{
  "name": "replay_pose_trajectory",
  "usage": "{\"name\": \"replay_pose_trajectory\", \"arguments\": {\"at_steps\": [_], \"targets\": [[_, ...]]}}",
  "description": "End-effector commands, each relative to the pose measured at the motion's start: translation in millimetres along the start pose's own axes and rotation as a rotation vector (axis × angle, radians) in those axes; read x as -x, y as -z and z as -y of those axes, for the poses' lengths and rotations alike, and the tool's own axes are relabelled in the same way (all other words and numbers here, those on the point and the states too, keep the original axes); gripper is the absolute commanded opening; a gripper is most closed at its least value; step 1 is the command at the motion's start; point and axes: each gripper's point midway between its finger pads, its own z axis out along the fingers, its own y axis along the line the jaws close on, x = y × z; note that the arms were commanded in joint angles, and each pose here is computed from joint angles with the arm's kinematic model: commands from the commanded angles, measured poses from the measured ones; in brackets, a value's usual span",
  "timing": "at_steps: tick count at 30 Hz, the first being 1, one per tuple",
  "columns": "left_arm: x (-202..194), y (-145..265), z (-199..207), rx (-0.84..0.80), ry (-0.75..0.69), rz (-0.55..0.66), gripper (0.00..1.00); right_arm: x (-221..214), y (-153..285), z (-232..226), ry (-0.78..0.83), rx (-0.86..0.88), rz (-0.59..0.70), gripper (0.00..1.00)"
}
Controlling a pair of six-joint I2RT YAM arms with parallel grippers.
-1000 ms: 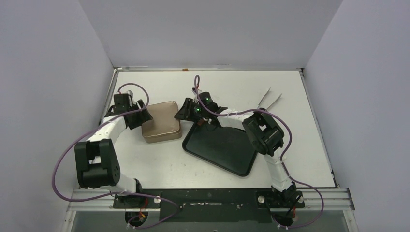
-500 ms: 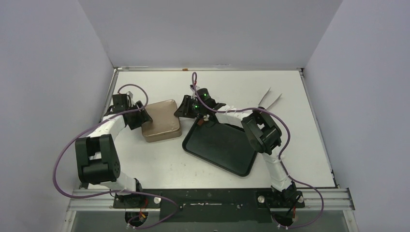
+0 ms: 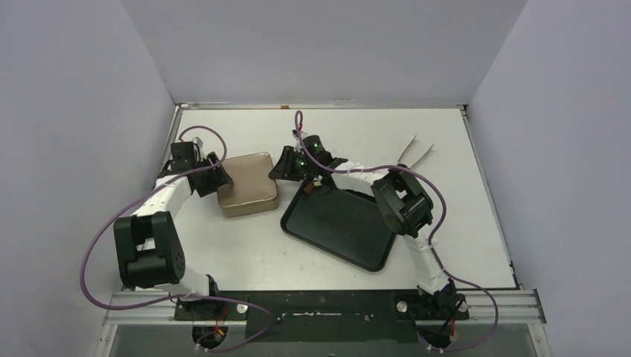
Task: Pack the chocolate
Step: Close the box lid on the packing box.
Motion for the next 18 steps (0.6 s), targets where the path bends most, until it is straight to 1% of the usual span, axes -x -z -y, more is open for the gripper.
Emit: {"name": "replay_pose_trajectory", "arguments": {"at_steps": [1, 7, 13, 18], "targets": [[31, 19, 28, -0.076, -0.036, 0.09, 0.55, 24, 16, -65, 0.081, 0.125, 0.063, 0.31], [24, 16, 21, -0.049, -0.04, 0.068, 0.61, 23, 15, -63, 0.077, 0.116, 0.057, 0.36], [21, 12, 15, -0.034, -0.043, 0.055, 0.62, 23, 15, -65, 0.078, 0.117, 0.058, 0.35], [19, 11, 11, -0.018, -0.048, 0.047, 0.63, 22, 14, -62, 0.079, 0.105, 0.056, 0.36]]}}
